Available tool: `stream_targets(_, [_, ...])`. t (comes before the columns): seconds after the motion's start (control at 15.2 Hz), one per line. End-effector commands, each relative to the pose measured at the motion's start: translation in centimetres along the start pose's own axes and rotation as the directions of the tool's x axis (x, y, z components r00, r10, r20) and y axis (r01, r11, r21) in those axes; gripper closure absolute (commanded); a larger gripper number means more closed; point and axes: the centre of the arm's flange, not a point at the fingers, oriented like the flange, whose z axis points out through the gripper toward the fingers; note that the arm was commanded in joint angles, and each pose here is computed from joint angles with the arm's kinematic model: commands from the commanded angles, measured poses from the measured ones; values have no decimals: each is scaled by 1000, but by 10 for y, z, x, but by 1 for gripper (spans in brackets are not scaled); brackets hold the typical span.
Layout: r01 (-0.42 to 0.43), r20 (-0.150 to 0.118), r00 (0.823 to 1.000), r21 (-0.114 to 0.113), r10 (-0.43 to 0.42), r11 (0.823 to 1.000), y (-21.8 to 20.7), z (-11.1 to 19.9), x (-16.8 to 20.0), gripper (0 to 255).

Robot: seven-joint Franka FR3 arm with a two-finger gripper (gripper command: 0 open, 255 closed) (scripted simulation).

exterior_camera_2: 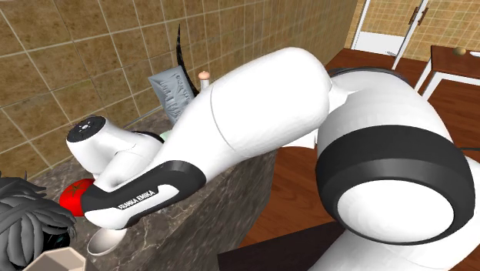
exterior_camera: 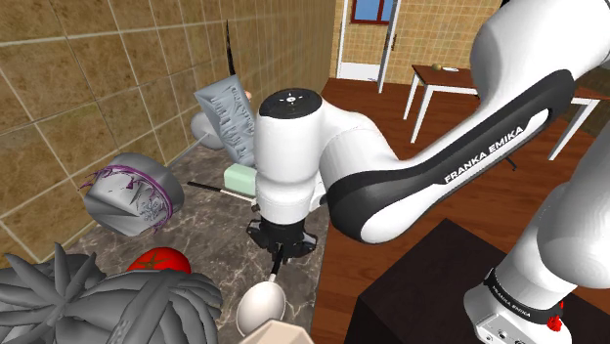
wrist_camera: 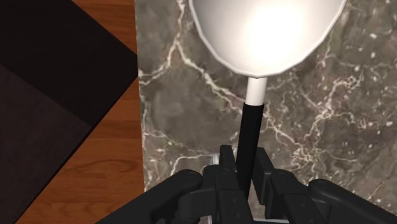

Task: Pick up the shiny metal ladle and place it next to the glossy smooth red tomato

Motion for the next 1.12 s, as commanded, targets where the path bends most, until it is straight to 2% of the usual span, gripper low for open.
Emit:
stream_targets(0.0, [0,0,1000,1,0,1000,1,11,-1,255])
stream_targets(0.46, [0,0,1000,1,0,1000,5,52,-5,255])
stream_targets(0.99, [0,0,1000,1,0,1000,5,52,-5,255])
stream_targets(1.06, [0,0,1000,1,0,1000,5,52,-5,0])
